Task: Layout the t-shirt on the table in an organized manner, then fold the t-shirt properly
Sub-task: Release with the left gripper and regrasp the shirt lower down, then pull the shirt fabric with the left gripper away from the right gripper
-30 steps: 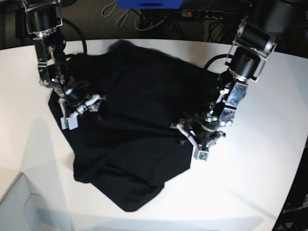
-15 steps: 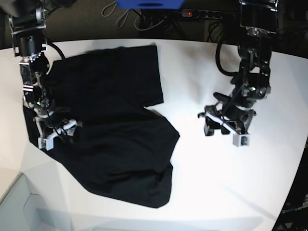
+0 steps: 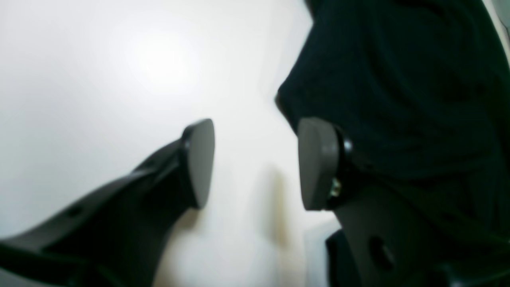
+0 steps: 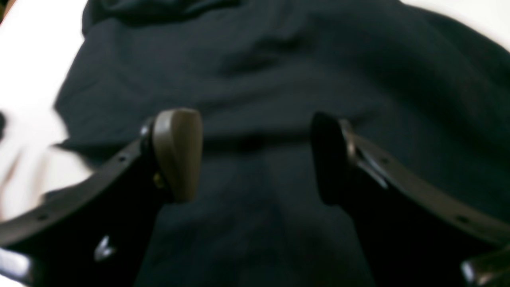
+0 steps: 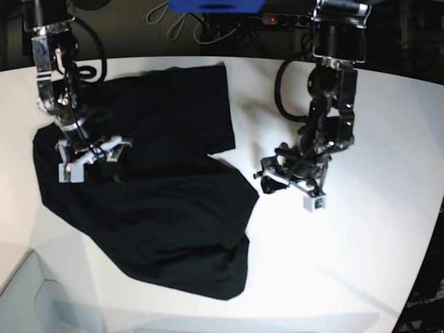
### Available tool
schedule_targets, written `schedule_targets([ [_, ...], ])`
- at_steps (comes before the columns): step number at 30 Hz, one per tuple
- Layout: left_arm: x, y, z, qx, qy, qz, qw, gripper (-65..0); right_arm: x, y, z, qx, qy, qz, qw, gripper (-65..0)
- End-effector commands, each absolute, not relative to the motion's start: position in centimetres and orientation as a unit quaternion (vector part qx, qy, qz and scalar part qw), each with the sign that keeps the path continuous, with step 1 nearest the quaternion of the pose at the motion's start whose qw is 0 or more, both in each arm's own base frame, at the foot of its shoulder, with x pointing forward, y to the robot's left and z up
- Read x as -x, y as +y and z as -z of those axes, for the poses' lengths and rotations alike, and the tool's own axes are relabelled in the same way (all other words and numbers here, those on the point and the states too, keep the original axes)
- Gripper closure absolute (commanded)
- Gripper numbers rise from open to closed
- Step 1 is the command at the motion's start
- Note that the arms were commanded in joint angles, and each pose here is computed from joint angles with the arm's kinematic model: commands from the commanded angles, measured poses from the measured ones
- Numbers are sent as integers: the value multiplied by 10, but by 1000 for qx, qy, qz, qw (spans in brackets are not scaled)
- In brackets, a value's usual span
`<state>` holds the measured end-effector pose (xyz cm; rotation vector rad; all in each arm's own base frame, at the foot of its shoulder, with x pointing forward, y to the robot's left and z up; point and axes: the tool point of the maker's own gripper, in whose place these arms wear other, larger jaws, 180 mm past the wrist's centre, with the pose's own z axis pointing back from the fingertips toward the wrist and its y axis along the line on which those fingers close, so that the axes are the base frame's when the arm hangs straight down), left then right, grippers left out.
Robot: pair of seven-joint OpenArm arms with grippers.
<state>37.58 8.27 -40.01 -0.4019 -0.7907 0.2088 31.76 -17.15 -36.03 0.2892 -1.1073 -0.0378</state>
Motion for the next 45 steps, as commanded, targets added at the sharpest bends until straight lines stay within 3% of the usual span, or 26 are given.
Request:
schedule_targets([
  [1, -396, 79, 380, 204, -410, -100, 883, -328, -317, -169, 349, -144, -538, 13, 831, -435],
  [7, -414, 58, 397, 221, -376, -115, 893, -328, -285, -157, 363, -156, -514, 18, 843, -435],
  [14, -429, 58, 411, 213, -382, -133, 889, -328, -270, -153, 372, -161, -501, 27, 850, -434],
  [29, -417, 10, 423, 216, -360, -48, 907, -323, -271, -146, 362, -169, -509, 20, 844, -434],
  [32, -417, 11, 423, 215, -360, -49, 907, -242, -270, -146, 364, -169, -506, 21, 846, -434],
  [36, -423, 15, 418, 214, -366, -51, 904, -1, -269, -147, 369, -167, -501, 23, 849, -434],
  [45, -441, 39, 373, 205, -428, -37, 880, 0, -265, -165, 411, -148, -459, 45, 875, -435],
])
